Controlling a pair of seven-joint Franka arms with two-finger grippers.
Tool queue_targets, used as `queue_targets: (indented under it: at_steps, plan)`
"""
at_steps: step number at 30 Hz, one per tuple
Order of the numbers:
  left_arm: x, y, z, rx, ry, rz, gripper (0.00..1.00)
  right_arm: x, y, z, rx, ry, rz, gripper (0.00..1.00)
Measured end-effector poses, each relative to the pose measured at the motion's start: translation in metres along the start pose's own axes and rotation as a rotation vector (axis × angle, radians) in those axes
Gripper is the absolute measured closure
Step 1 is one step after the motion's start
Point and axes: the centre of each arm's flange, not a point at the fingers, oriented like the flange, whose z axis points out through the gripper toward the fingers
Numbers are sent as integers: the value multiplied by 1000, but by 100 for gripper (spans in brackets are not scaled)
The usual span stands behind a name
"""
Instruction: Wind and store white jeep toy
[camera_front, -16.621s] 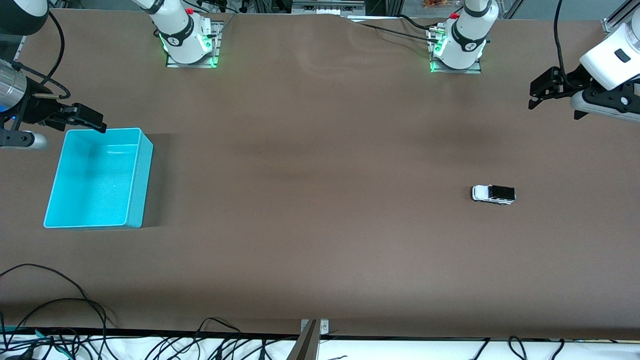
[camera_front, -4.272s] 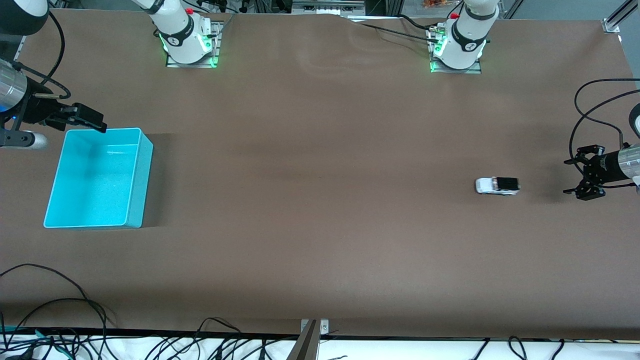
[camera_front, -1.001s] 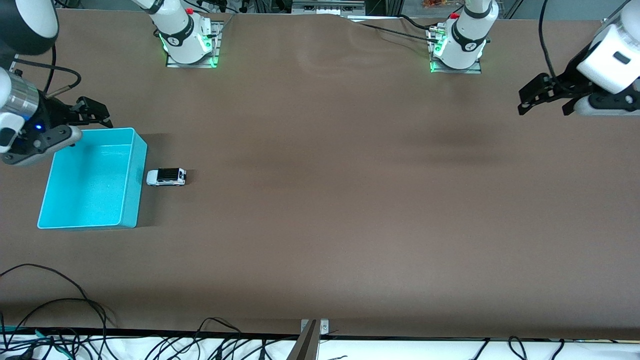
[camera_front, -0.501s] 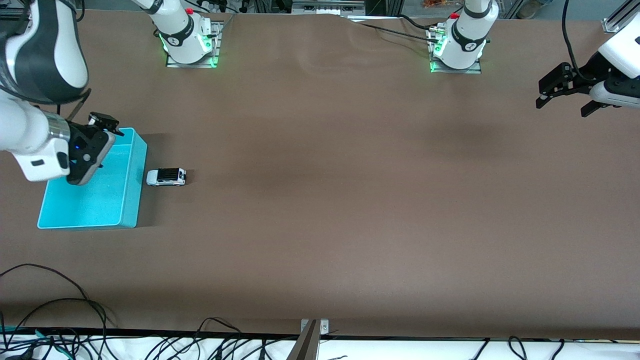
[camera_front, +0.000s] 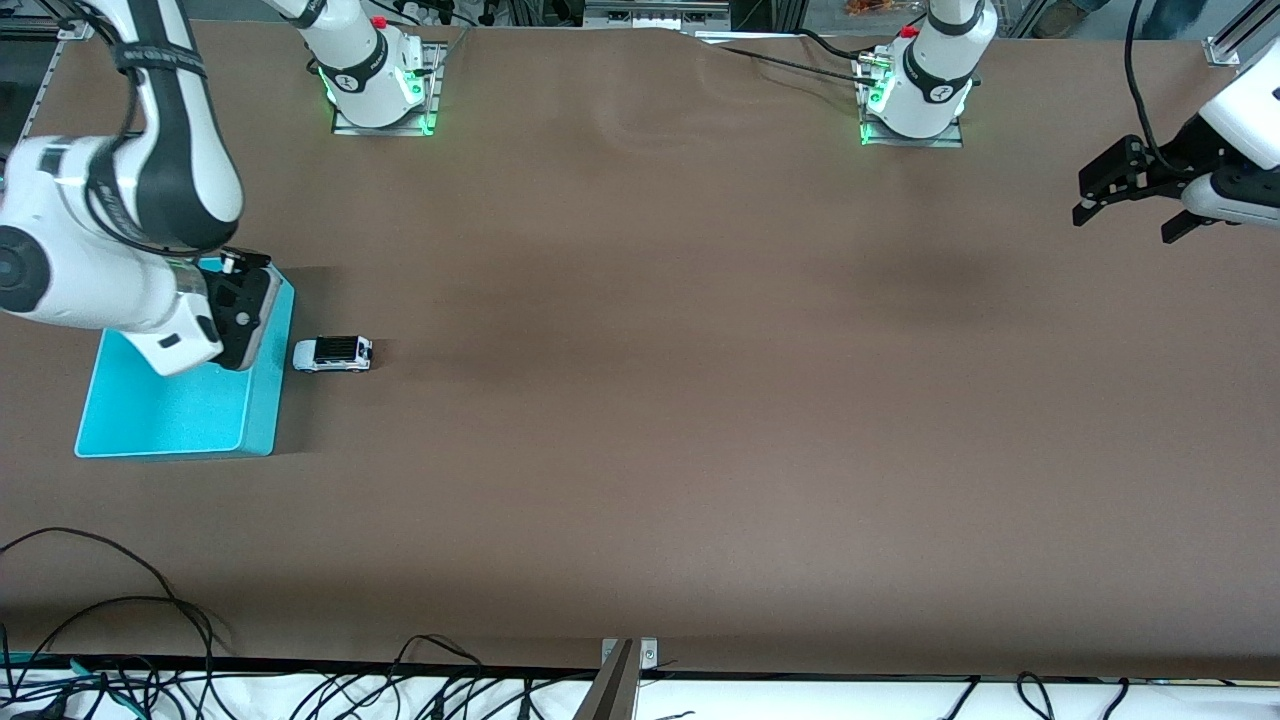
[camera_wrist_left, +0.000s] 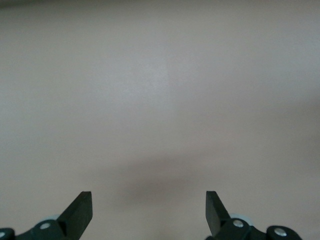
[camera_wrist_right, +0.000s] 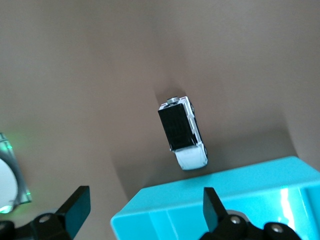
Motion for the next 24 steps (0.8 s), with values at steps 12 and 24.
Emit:
queue_targets:
  at_steps: [12,24]
  plan:
    - [16,10,0,27,-16,31,0,-4,-5,78,-93,15,-160,0]
    - [27,10,-3,26,-27,32,0,-4,4,134,-173,8,-225,0]
